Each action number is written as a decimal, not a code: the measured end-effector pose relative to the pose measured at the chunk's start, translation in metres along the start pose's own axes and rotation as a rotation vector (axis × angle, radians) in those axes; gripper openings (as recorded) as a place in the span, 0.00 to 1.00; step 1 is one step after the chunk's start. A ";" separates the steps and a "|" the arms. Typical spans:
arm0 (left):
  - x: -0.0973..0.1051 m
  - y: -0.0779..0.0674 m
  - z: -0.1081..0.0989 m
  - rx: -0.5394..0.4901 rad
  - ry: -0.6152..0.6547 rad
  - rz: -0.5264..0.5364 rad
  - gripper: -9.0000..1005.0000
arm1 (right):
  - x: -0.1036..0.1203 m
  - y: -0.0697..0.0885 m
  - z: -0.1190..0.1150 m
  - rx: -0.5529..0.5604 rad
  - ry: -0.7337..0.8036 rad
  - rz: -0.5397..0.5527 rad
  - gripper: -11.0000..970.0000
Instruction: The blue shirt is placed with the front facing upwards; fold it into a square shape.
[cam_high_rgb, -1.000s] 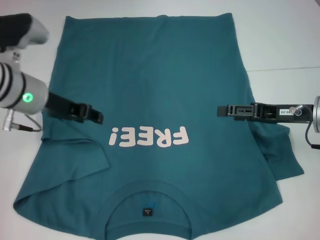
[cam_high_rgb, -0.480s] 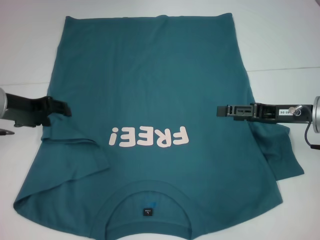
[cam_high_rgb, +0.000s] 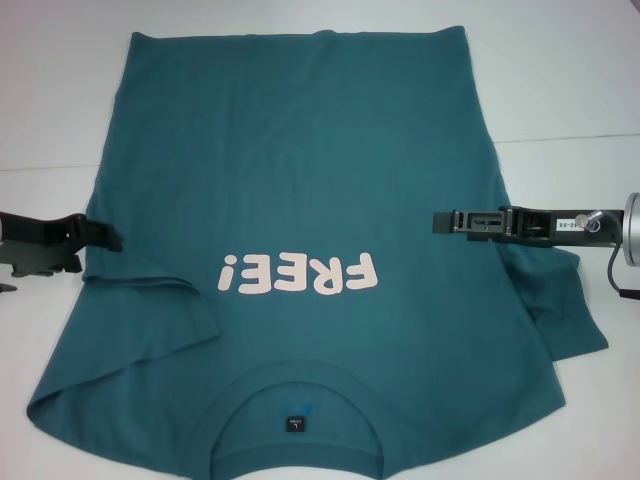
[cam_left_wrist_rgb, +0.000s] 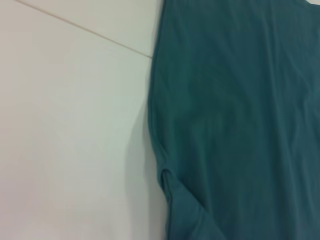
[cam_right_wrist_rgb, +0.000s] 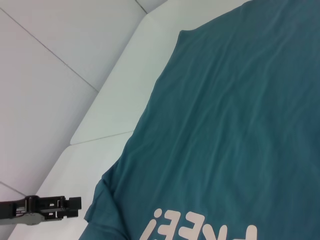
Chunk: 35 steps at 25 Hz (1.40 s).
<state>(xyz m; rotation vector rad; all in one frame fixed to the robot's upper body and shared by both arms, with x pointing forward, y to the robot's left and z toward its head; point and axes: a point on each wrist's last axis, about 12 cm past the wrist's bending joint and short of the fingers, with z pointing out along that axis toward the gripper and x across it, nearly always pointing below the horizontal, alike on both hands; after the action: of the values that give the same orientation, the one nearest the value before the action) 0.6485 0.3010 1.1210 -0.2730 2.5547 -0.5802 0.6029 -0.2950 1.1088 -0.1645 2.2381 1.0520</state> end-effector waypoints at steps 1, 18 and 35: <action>0.001 0.001 0.001 -0.002 -0.001 -0.002 0.65 | 0.000 0.000 0.000 0.001 0.000 0.000 0.94; 0.007 0.005 0.014 -0.055 -0.018 0.036 0.62 | -0.001 0.000 0.001 0.007 -0.004 -0.001 0.94; 0.009 -0.002 0.021 -0.049 -0.008 0.051 0.58 | 0.001 -0.001 0.001 0.008 -0.006 0.004 0.94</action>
<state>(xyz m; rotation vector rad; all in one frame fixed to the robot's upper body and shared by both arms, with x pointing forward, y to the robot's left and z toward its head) 0.6518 0.2893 1.1015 -0.2264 2.5628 -0.4972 0.6032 -0.2951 1.1074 -0.1536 2.2380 1.0435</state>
